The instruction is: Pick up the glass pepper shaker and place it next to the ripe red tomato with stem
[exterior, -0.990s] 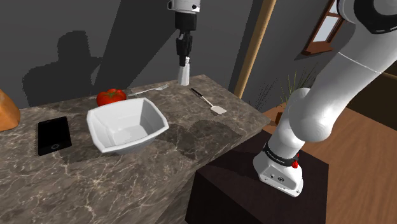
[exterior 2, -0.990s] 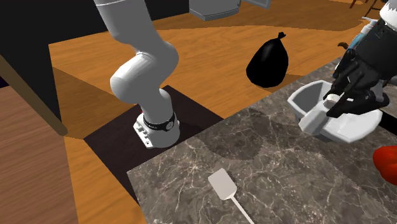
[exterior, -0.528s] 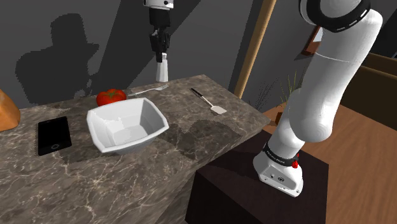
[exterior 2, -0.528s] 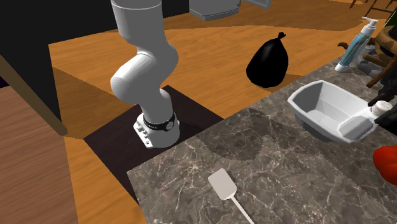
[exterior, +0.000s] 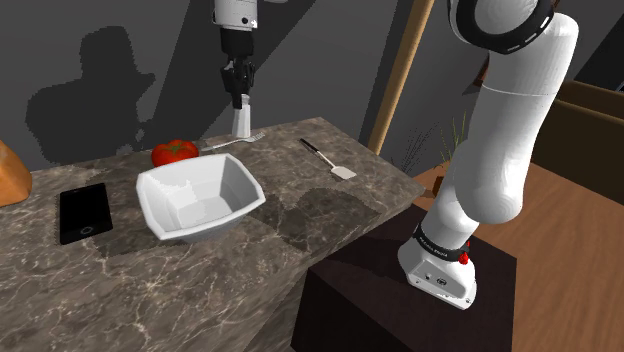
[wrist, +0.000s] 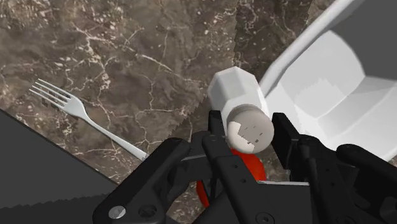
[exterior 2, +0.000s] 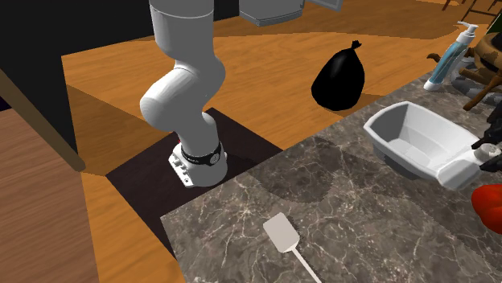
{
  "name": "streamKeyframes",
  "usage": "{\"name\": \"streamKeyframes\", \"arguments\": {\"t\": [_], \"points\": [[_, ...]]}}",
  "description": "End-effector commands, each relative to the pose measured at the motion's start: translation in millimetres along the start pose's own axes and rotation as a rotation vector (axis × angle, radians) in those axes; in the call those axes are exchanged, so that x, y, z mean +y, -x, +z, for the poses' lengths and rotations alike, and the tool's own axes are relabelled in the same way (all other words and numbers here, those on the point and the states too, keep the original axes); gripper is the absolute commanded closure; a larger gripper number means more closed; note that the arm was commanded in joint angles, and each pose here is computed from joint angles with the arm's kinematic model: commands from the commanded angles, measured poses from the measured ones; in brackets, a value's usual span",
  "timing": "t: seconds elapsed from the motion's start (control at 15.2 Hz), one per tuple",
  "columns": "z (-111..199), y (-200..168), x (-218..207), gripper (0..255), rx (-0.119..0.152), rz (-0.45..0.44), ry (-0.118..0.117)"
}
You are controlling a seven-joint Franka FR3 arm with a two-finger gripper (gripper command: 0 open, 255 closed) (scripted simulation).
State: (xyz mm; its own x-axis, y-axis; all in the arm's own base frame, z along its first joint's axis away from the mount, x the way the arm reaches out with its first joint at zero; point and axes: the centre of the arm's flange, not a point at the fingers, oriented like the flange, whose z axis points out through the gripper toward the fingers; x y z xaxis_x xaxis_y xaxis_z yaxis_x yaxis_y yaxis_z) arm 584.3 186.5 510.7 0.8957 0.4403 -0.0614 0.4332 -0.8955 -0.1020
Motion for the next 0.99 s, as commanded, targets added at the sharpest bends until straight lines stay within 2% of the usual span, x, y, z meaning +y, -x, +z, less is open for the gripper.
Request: {"name": "streamKeyframes", "arguments": {"t": [0.0,0.92], "points": [[10,-1,1,255,0.001,0.000,0.000],[83,-6,9,255,0.001,0.000,0.000]]}}
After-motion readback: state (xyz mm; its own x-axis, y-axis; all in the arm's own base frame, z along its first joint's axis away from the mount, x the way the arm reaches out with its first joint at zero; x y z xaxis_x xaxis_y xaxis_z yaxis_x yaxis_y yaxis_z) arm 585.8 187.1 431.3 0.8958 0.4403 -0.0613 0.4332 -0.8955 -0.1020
